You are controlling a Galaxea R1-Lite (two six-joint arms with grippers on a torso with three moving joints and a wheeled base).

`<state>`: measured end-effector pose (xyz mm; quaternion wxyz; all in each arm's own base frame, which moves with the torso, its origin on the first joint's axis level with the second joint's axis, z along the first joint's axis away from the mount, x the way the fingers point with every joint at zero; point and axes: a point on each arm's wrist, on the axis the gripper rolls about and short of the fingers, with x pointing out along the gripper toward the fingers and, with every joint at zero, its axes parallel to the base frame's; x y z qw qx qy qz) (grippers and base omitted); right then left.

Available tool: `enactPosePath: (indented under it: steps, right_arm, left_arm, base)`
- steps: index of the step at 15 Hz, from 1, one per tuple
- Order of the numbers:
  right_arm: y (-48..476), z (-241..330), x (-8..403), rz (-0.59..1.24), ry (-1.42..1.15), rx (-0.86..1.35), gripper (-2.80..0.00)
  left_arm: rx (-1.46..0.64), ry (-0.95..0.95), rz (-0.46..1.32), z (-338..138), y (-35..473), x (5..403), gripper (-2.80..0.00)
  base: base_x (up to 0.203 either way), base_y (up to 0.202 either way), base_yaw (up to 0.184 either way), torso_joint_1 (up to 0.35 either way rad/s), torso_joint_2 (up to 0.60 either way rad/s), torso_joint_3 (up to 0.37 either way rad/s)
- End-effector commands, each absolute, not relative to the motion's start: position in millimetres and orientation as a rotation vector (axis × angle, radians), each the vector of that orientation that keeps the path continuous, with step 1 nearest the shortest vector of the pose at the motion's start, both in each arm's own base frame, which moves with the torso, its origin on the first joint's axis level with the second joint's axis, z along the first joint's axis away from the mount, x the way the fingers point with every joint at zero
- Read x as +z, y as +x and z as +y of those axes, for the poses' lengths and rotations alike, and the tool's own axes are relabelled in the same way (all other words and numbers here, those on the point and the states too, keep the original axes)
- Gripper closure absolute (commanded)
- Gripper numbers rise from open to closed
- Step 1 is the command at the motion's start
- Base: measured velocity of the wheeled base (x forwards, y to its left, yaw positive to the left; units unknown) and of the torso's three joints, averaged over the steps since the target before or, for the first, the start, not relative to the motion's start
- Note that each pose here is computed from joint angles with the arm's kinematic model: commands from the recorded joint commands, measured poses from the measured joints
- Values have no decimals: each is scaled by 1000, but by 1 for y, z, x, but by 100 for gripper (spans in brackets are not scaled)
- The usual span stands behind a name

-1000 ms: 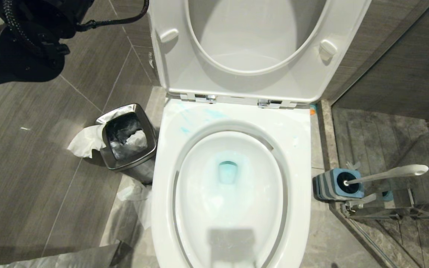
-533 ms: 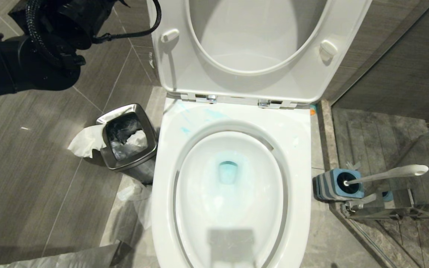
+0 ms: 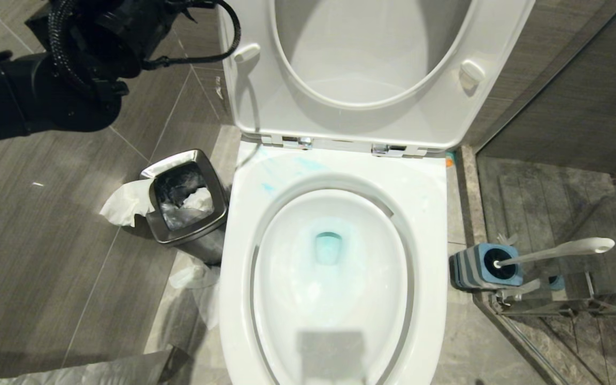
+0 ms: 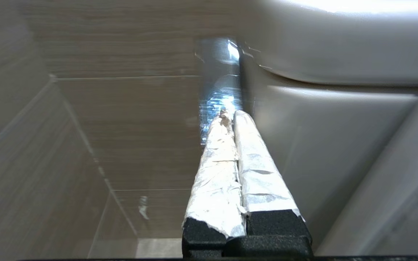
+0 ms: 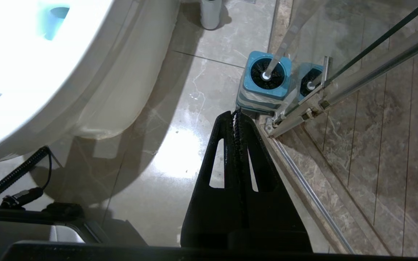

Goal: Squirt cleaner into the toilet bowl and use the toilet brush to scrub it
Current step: Flush the toilet

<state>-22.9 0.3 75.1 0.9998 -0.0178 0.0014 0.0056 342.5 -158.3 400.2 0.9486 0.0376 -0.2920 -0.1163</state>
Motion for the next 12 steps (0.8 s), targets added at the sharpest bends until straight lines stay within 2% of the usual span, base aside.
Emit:
enactPosePath:
  steps: [1,12]
  right_arm:
    - [-23,0,75,4,-37,12,0]
    - [-23,0,75,4,-37,12,0]
  left_arm:
    - [-254,89,-567,-165,352,389,0]
    - [-253,94,-579,-166,347,393,0]
  base:
    - [0,0,0,0,0,0]
    - [0,0,0,0,0,0]
